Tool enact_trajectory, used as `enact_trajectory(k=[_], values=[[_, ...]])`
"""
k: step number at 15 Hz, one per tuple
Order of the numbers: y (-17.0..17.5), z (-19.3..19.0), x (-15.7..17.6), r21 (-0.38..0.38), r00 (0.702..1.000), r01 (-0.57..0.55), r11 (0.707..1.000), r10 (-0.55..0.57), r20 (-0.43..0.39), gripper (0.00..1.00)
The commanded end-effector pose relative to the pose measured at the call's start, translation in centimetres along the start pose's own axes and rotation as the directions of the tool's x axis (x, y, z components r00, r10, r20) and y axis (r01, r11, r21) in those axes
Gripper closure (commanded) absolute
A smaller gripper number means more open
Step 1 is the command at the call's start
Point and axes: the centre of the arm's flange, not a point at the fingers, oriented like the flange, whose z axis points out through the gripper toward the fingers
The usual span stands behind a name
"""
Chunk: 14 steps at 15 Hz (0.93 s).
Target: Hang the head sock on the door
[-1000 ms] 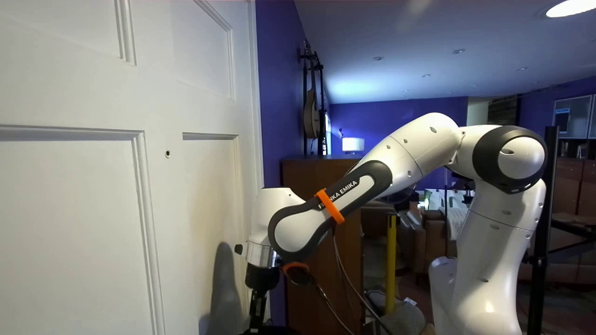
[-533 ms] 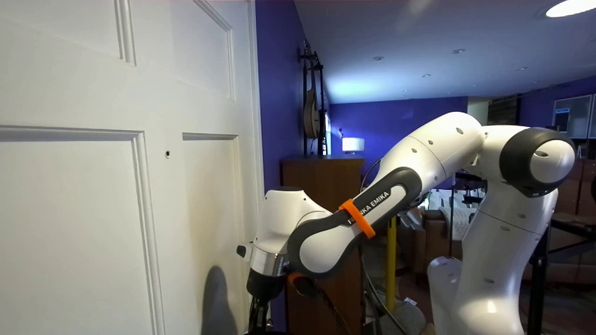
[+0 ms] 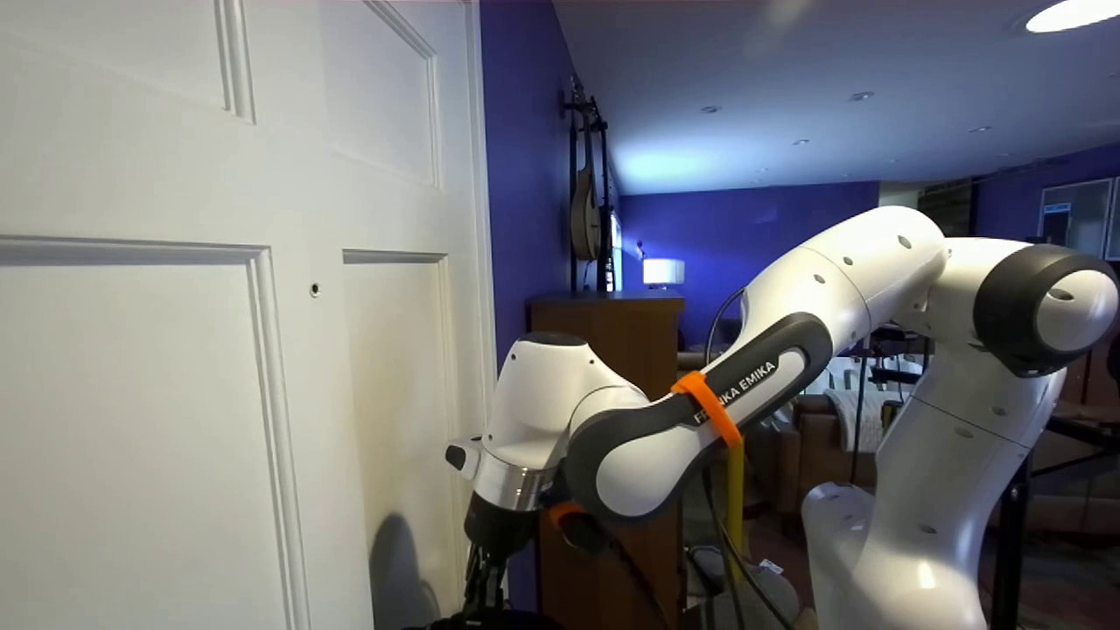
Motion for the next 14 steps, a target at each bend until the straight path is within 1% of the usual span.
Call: enact_trajectory(k=[1, 6, 9, 14], values=[[-1.1, -0.5, 0.4, -0.028, 0.998, 0.057, 0.998, -0.058, -0.002, 0.98], [-2.6, -0.7, 1.3, -0.057, 0.988, 0.154, 0.986, -0.155, -0.001, 0.98], [-3.3, -0.6, 1.9, -0.069, 0.976, 0.219, 0.973, -0.220, -0.005, 0.98], [-2.7, 0.4, 3.0, -0.073, 0.957, 0.289, 0.955, -0.290, -0.010, 0.98]])
